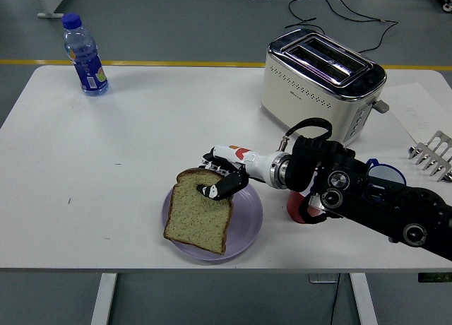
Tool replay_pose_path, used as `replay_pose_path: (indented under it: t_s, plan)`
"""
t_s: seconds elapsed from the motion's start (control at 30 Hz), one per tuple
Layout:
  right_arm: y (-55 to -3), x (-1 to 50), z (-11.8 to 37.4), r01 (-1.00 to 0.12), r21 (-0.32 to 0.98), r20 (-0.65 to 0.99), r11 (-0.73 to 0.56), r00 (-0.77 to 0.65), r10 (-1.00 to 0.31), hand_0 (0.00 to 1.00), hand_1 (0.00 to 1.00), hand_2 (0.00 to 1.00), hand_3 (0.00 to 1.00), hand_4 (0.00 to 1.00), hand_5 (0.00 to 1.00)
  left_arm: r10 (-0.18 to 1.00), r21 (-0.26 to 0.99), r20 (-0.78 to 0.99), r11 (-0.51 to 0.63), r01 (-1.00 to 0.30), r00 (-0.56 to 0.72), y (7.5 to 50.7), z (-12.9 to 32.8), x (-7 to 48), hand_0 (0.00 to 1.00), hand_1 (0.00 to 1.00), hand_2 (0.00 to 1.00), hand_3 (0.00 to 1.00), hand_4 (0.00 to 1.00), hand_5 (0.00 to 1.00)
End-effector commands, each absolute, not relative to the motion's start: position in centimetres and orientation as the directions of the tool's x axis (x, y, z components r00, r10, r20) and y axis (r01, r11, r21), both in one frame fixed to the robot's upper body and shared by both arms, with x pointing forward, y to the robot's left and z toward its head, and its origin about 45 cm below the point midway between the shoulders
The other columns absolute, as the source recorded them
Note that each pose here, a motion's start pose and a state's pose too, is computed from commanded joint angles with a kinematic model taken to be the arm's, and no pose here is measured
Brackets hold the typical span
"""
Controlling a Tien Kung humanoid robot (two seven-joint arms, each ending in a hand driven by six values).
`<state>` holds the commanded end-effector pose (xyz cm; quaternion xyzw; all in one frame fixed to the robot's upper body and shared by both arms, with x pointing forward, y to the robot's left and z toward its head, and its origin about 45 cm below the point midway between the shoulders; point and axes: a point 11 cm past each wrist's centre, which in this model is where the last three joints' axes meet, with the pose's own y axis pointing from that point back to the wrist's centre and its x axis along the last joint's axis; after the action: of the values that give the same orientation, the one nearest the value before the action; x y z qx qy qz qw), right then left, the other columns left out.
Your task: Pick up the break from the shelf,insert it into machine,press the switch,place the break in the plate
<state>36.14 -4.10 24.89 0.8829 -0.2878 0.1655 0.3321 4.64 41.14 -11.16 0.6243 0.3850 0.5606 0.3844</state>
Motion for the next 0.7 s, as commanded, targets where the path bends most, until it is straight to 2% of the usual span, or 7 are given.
replay_pose_path:
  t_s: [0.13, 0.17, 0.33, 0.37, 0.53, 0.57, 0.7]
  plan:
    - [-3.7, 36.4, 24.3, -0.619, 0.493, 0.479, -0.612, 0.780, -0.403, 0.229, 0.256, 0.337, 0.493, 0.445, 0.002, 0.912, 0.912, 0.403, -0.407, 0.048, 0.073, 41.1, -11.2, 4.7, 0.655, 0.568, 0.581, 0.603, 0.308, 0.992]
    - [-3.7, 36.4, 24.2, -0.618, 0.494, 0.477, -0.612, 0.781, -0.404, 0.277, 0.287, 0.379, 0.507, 0.411, 0.002, 0.912, 0.912, 0.403, -0.407, 0.048, 0.073, 41.1, -11.2, 4.7, 0.655, 0.569, 0.581, 0.603, 0.309, 0.993]
    - [-3.6, 36.6, 23.4, -0.595, 0.519, 0.457, -0.613, 0.800, -0.389, 0.277, 0.287, 0.379, 0.507, 0.411, 0.002, 0.912, 0.912, 0.404, -0.407, 0.044, 0.069, 41.1, -11.1, 4.9, 0.655, 0.569, 0.581, 0.603, 0.309, 0.993]
    - [-3.6, 36.6, 23.2, -0.592, 0.521, 0.458, -0.615, 0.802, -0.384, 0.368, 0.420, 0.491, 0.543, 0.390, 0.002, 0.912, 0.912, 0.404, -0.407, 0.043, 0.069, 41.1, -11.1, 5.0, 0.655, 0.568, 0.580, 0.604, 0.309, 0.994]
    - [-3.5, 37.0, 22.9, -0.597, 0.508, 0.484, -0.621, 0.794, -0.368, 0.368, 0.420, 0.491, 0.543, 0.390, 0.002, 0.912, 0.912, 0.404, -0.407, 0.042, 0.068, 41.0, -11.1, 5.0, 0.655, 0.568, 0.580, 0.604, 0.309, 0.994]
    - [-3.4, 37.1, 22.9, -0.600, 0.502, 0.487, -0.624, 0.792, -0.369, 0.526, 0.590, 0.615, 0.704, 0.506, 0.020, 0.912, 0.913, 0.404, -0.407, 0.043, 0.067, 41.0, -11.1, 5.0, 0.655, 0.567, 0.581, 0.603, 0.309, 0.993]
    - [-3.7, 37.7, 22.9, -0.609, 0.488, 0.498, -0.625, 0.783, -0.374, 0.526, 0.590, 0.615, 0.704, 0.506, 0.020, 0.912, 0.913, 0.404, -0.407, 0.042, 0.066, 41.0, -11.1, 5.1, 0.655, 0.567, 0.581, 0.603, 0.309, 0.993]
